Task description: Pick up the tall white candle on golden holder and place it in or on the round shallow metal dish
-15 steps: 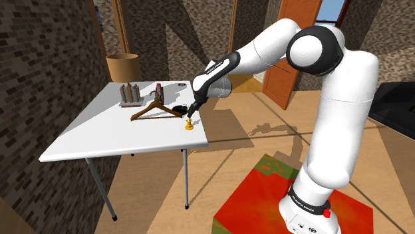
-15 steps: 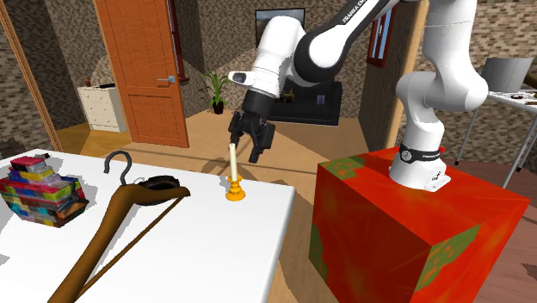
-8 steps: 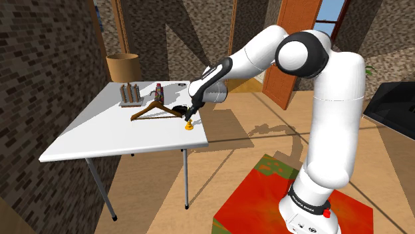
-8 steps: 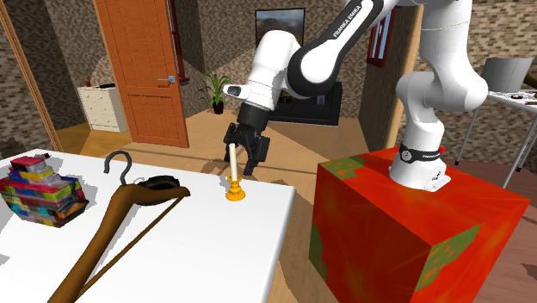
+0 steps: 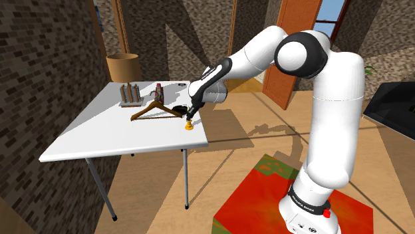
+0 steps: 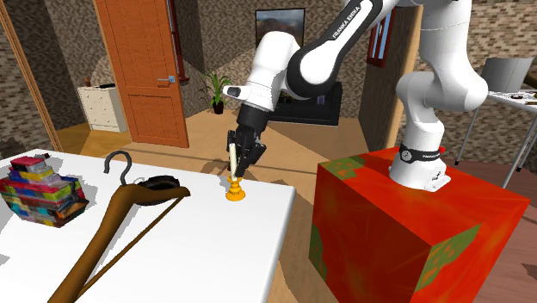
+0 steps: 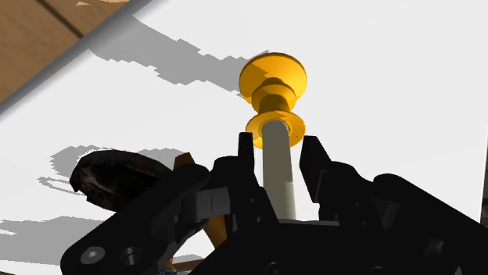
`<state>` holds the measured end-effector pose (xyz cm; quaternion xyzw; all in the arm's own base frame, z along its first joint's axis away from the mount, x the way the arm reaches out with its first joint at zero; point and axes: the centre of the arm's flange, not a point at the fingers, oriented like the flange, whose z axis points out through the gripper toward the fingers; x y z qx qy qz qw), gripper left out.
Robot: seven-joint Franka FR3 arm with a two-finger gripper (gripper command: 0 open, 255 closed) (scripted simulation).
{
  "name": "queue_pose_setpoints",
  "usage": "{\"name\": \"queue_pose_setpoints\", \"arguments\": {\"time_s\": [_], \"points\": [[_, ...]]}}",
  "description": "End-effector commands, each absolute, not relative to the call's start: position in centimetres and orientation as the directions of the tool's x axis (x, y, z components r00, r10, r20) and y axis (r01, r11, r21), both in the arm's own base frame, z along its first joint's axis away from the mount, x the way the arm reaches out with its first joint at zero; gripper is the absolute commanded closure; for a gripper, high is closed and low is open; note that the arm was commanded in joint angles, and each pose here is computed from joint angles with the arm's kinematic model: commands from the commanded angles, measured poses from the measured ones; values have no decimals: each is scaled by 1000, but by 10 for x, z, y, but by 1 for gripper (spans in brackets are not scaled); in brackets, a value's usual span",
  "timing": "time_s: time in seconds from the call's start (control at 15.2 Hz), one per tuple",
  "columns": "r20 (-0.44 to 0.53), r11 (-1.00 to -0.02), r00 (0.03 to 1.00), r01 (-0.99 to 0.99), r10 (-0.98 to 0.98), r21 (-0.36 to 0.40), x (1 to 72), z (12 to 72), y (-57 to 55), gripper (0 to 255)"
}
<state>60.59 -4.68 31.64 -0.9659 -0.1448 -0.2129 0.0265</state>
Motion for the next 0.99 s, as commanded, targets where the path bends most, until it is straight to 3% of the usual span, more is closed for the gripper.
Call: {"name": "queue_pose_setpoints", "arguments": {"time_s": [0.0,0.46,0.92], "points": [[419,-957,867,291,268,10,606,316,-47,255],[419,-957,867,291,268,10,606,316,-47,255],[419,-957,867,291,268,10,606,353,-47,255]]}}
